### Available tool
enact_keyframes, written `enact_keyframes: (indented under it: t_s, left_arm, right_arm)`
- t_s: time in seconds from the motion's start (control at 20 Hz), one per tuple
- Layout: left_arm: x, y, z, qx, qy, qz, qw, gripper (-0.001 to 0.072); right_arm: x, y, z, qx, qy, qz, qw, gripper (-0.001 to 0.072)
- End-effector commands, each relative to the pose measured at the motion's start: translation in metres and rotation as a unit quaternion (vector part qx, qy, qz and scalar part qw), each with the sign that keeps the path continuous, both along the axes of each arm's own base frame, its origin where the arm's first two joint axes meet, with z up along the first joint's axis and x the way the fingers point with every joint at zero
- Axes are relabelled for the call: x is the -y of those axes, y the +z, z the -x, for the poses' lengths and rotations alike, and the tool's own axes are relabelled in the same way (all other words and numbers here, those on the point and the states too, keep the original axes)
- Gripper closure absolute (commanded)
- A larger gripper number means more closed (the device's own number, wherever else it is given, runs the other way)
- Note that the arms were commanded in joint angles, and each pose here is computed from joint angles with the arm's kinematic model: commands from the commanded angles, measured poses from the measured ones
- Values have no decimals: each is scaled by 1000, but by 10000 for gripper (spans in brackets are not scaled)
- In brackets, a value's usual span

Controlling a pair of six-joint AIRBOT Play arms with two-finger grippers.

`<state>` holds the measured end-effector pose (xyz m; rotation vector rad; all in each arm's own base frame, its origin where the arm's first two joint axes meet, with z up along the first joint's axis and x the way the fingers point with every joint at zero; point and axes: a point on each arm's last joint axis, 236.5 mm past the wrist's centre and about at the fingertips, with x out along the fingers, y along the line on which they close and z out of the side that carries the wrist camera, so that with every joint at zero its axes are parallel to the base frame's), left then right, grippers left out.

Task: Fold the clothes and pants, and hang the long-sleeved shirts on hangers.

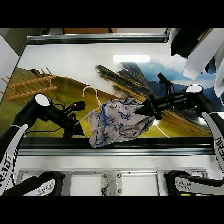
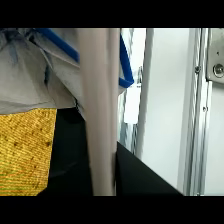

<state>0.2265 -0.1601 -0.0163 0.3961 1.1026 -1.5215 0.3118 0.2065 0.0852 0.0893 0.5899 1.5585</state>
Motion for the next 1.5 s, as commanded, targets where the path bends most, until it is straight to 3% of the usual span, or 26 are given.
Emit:
enact_keyframes:
  t_s: [0.0, 0.35, 0.4, 0.45, 0.5, 1.0, 1.45]
  left_arm:
    - [1, 1, -1, 0, 1, 2, 1000, 691]
    - [-7, -4, 1, -26, 32, -30, 999, 689]
    - [-6, -4, 1, -30, 37, -31, 998, 626]
    - [-6, -5, 0, -36, 48, -35, 998, 390]
    - [-6, -5, -3, -46, 71, -43, 996, 318]
    - [-22, -6, -16, -90, 173, -61, 979, 319]
    - [-55, 16, -56, -73, 267, -38, 960, 319]
  right_arm:
    - [0, 0, -1, -1, -3, 0, 1000, 697]
    - [0, 0, -1, -1, -2, 0, 1000, 701]
    - [0, 0, -1, -1, -2, 0, 1000, 702]
    - [0, 0, -1, -1, -2, 0, 1000, 702]
    - [0, 0, -1, -1, -2, 0, 1000, 702]
    - [1, -2, 0, -3, -1, 5, 1000, 705]
    - [1, -3, 0, -7, -2, 6, 1000, 706]
